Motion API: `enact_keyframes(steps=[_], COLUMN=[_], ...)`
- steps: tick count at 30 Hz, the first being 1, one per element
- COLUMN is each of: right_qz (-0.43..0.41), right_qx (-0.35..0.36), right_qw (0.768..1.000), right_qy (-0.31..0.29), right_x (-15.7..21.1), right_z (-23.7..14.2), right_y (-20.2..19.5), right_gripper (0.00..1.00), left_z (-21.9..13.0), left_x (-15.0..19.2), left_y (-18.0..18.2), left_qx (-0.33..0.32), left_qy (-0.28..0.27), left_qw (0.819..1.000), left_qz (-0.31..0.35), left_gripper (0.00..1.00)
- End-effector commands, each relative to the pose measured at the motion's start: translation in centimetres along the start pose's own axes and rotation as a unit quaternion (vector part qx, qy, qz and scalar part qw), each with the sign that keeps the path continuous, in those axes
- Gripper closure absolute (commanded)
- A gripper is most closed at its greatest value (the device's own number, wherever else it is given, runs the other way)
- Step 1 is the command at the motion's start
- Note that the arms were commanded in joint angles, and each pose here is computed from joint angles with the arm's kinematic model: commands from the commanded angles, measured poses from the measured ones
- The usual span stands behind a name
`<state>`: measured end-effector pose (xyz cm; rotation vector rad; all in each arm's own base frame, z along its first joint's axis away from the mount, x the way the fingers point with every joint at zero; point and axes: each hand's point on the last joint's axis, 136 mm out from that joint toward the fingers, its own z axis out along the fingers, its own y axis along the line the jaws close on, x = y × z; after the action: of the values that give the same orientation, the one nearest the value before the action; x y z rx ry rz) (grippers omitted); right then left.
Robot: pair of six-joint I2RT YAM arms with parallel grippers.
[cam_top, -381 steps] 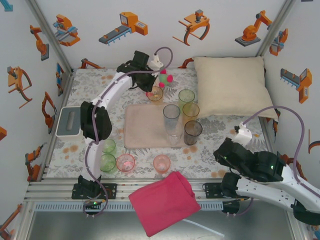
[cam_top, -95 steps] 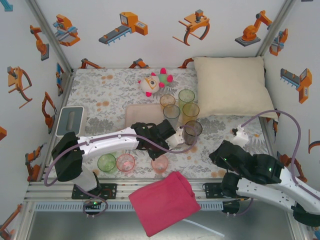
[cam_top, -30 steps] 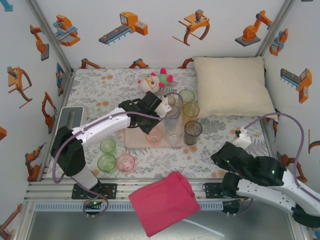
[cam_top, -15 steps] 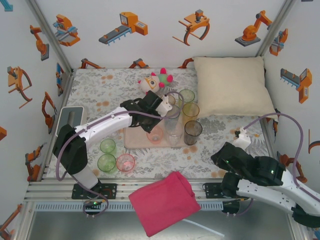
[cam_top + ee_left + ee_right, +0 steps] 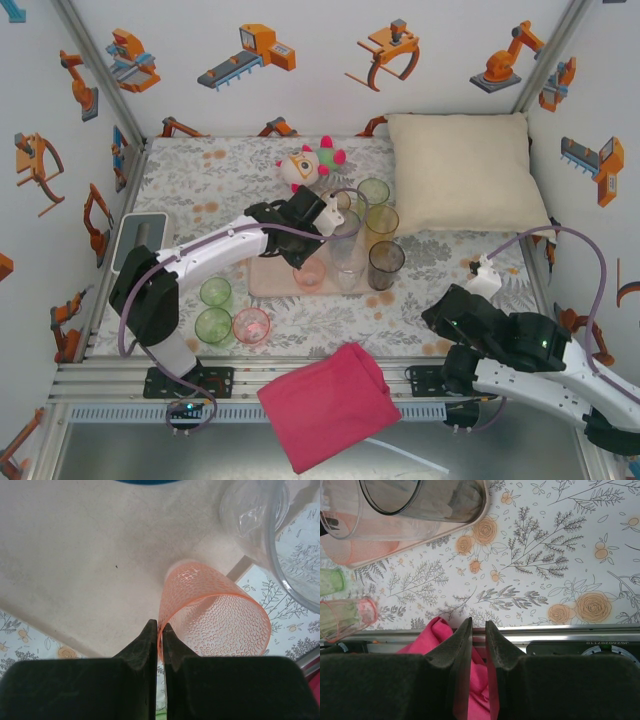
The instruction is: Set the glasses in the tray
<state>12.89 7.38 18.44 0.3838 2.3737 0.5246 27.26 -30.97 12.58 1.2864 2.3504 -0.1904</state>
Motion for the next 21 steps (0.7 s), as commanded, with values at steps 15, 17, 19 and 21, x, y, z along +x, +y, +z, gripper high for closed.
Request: enact_keyframes(steps=[15, 17, 19, 21], right_qz=[0.009, 0.01, 0.009, 0.009], right_qx=[0.008, 0.008, 0.008, 0.008], right_qw=[1.0, 1.0, 1.0, 1.0], right_qy=[-0.008, -0.009, -0.008, -0.008], right_x=[0.0, 0.0, 0.02, 0.04], right_z=[0.31, 0.33, 0.35, 0.37], right_y=[-0.57, -0.57, -0.57, -0.55], right_gripper=[0.79, 0.79, 0.79, 0.79], left_z=[0.78, 0.79, 0.77, 0.77], left_x=[0.37, 0.42, 0.42, 0.44], left_y=[-0.17, -0.17, -0.15, -0.1], left_qx=[0.009, 0.009, 0.009, 0.007], left_qy=[0.011, 0.012, 0.011, 0.011], left_qw=[1.0, 1.0, 1.0, 1.0], left_qz=[0.0, 0.0, 0.001, 0.002], left_gripper=[0.87, 0.86, 0.85, 0.84])
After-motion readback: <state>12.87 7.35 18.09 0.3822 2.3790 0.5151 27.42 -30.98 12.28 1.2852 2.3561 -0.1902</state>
